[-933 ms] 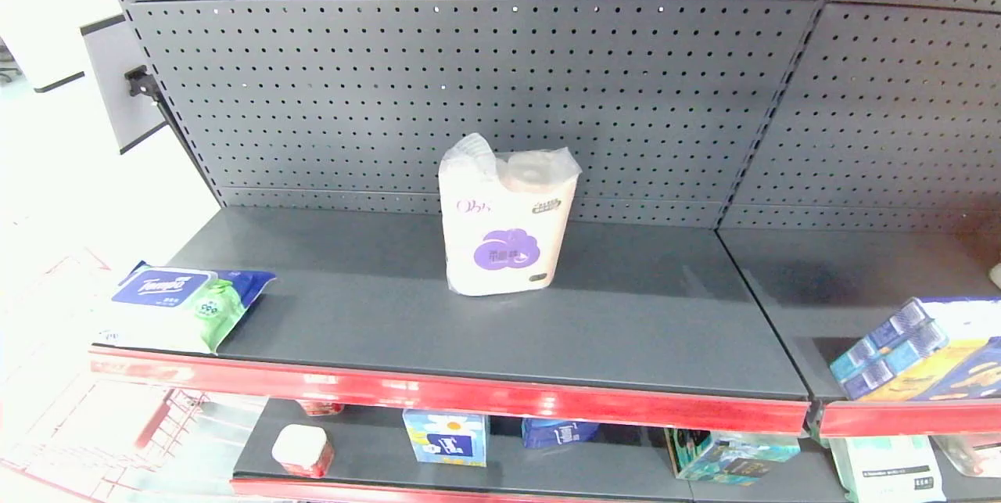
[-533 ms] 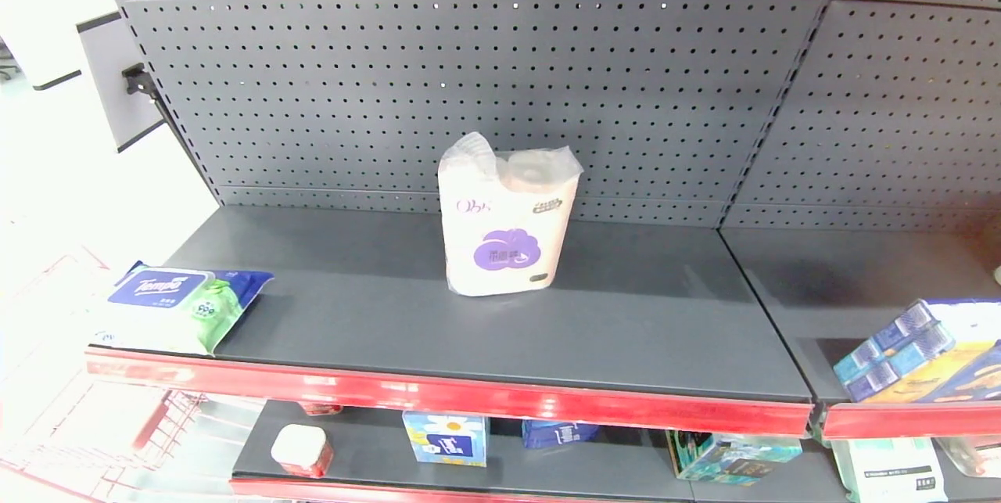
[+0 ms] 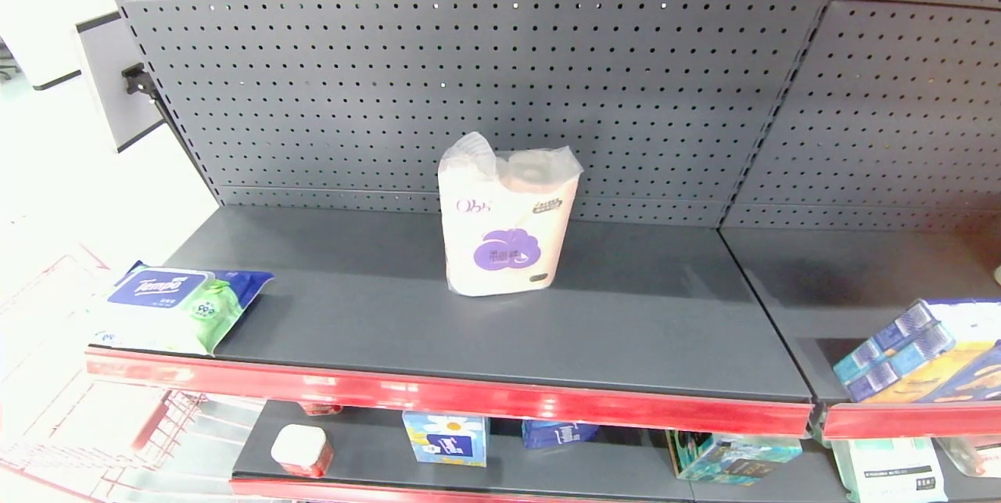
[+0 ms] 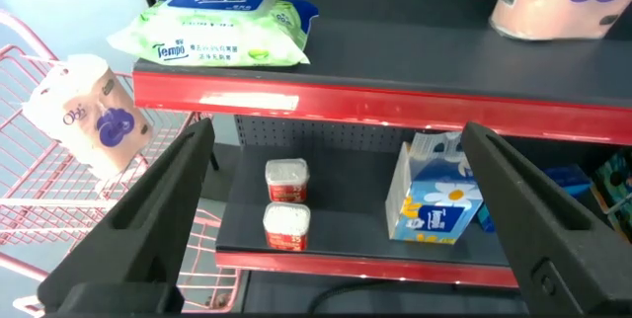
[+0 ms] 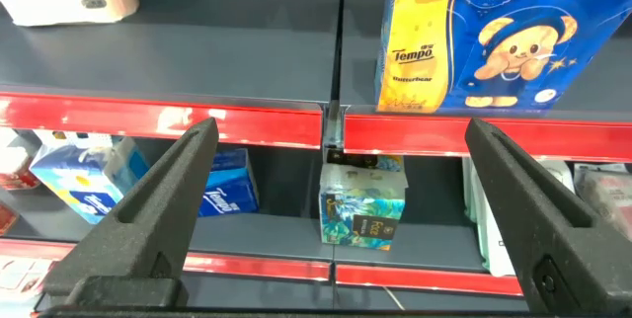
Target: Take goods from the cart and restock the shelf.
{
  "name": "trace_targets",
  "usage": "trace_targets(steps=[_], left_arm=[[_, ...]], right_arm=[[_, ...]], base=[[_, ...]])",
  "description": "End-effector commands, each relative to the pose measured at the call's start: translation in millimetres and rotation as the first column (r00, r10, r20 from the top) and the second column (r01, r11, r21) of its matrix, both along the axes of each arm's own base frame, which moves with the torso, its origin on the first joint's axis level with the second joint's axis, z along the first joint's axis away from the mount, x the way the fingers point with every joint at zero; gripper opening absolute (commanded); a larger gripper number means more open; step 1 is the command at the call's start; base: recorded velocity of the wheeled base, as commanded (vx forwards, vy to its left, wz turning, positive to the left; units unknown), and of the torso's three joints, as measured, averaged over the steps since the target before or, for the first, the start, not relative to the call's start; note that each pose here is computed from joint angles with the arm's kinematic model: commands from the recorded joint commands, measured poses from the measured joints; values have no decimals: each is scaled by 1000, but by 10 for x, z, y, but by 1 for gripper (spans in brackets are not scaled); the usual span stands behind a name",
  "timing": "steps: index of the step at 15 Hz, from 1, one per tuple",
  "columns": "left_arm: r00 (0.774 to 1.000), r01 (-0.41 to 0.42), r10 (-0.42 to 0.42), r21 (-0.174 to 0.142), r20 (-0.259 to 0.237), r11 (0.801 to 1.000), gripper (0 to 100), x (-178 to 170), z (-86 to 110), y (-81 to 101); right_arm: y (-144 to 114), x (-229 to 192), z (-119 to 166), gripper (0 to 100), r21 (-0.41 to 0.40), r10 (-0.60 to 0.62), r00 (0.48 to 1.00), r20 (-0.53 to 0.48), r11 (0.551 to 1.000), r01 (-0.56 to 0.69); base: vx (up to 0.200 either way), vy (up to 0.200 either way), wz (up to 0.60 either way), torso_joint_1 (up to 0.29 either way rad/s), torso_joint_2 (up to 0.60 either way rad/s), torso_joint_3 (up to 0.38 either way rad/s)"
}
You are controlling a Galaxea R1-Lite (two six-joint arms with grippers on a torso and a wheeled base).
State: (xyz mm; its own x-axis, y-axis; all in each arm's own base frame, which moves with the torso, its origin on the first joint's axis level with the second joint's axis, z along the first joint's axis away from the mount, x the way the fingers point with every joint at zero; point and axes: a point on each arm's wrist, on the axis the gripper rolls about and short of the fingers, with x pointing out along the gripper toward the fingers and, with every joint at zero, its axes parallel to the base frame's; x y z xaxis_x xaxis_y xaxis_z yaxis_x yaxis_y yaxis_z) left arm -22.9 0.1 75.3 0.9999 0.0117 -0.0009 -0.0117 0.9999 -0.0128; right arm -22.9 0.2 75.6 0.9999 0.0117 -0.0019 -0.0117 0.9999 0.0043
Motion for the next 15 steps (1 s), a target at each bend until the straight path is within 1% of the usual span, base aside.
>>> trace_targets(steps=[1,4,15], left_arm=[[1000,-1,1,-4,-1,1000,100,1,0,0],[1000,-1,1,0,-1,1000,100,1,0,0],[1000,1,-1,2,-1,1000,100,1,0,0]], right_arm=[[0,0,0,100,2,1,1000,0,1000,-1],[1,0,0,100,3,4,1000,0,1000,-4],[1,0,0,100,2,7,1000,0,1000,-7]], base=[[0,0,0,0,0,0],[0,0,0,0,0,0],[0,200,0,0,2,1]])
